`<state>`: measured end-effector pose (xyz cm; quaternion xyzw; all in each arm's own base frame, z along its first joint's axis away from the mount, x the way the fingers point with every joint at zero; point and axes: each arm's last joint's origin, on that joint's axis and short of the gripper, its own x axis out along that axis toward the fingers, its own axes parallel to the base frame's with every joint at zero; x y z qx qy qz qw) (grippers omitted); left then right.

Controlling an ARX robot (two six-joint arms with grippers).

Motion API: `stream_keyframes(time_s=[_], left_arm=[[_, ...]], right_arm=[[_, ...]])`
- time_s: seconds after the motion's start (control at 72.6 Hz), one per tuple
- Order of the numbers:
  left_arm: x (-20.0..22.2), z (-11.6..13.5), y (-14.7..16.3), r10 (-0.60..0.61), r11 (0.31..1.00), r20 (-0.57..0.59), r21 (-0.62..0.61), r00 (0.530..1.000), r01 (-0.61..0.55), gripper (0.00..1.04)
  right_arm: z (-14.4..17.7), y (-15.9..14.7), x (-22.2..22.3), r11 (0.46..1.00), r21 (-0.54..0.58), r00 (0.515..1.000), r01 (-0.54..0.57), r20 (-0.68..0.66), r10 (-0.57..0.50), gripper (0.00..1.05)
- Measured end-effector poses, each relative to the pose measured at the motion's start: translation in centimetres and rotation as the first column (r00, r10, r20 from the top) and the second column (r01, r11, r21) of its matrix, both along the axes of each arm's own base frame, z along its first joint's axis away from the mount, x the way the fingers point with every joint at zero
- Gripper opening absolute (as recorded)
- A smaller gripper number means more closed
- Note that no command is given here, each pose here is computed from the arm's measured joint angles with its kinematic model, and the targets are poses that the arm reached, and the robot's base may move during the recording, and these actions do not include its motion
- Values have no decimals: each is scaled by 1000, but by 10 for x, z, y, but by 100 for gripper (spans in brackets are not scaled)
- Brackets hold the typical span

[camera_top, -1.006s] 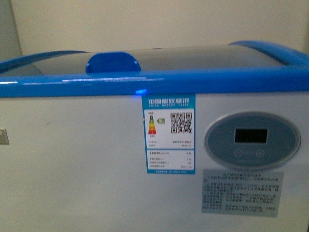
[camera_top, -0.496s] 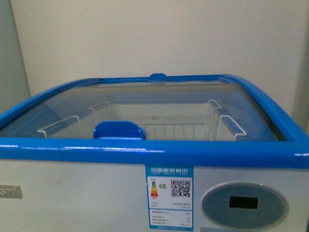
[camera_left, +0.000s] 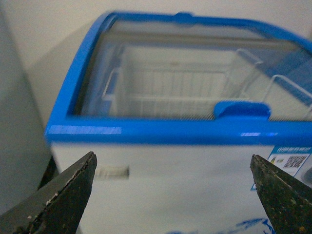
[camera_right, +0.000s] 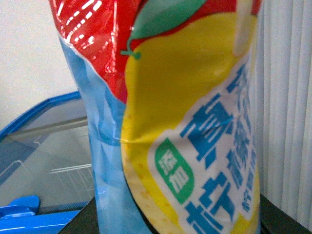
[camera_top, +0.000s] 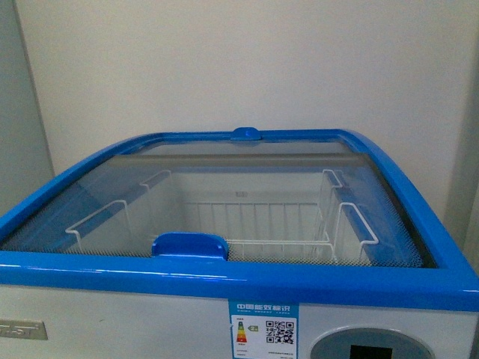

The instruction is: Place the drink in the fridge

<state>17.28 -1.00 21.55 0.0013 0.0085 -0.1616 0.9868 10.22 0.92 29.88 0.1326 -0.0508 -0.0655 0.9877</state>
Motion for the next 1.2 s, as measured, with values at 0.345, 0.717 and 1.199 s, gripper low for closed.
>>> stream_keyframes(time_s=[0.345, 0.717, 1.199], left_arm=[[102, 19, -45, -499, 701, 22, 599, 866, 388, 97], [146, 16, -60, -606, 404, -94, 819, 790, 407, 97], [195, 16, -70, -599, 337, -101, 868, 794, 365, 97]], right_arm=[[0, 0, 0, 1000, -2, 1000, 0, 0, 0, 42], [0, 0, 0, 1000, -2, 1000, 0, 0, 0, 42], [0, 0, 0, 1000, -2, 1000, 0, 0, 0, 42]])
